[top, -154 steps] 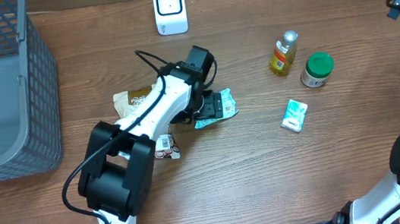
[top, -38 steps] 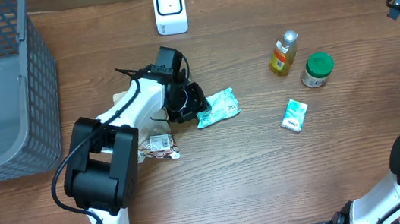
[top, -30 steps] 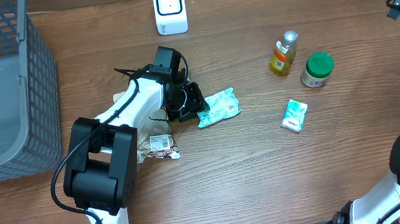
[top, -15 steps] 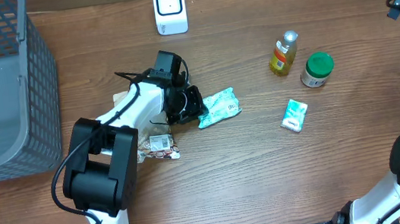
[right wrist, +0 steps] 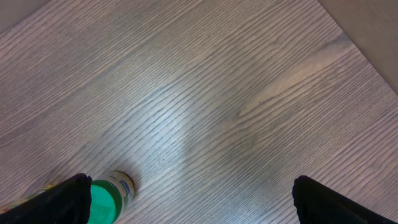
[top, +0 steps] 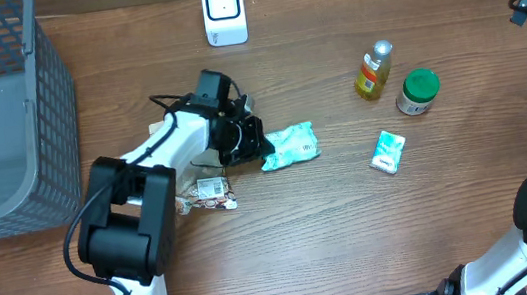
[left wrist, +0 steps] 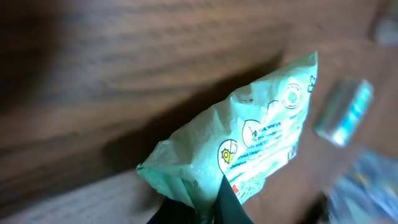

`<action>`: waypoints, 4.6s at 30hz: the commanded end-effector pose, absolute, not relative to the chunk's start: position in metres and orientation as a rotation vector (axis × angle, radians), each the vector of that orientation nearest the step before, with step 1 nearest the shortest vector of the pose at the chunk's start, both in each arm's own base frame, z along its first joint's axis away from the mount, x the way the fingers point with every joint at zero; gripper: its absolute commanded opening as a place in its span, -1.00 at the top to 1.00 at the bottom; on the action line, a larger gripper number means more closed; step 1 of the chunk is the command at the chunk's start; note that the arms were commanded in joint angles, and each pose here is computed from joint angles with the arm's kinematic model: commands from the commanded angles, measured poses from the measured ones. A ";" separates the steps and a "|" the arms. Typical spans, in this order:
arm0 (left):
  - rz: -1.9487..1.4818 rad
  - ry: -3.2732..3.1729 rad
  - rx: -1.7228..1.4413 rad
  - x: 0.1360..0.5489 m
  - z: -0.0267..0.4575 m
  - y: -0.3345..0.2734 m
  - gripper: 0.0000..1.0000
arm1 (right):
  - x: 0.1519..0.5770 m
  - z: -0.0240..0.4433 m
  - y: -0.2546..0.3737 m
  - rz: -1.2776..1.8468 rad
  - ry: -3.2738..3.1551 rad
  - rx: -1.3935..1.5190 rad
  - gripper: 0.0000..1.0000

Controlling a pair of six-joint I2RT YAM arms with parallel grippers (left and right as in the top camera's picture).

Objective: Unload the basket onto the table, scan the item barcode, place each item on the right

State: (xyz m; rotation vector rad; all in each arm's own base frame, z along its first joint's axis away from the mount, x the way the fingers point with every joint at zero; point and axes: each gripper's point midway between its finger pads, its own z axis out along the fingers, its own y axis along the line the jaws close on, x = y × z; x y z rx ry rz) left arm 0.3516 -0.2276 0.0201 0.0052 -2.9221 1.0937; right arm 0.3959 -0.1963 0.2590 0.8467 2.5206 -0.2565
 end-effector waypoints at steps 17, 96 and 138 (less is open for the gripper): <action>1.510 -2.639 -0.452 0.291 0.108 -0.222 0.92 | 0.396 0.265 -0.198 -0.266 2.498 0.851 -1.00; 1.099 -2.856 -0.377 0.213 0.178 -0.241 0.91 | 0.396 0.265 -0.198 -0.266 2.498 0.851 -1.00; 1.051 -2.894 -0.360 0.214 0.175 -0.247 0.92 | 0.396 0.265 -0.198 -0.266 2.498 0.851 -1.00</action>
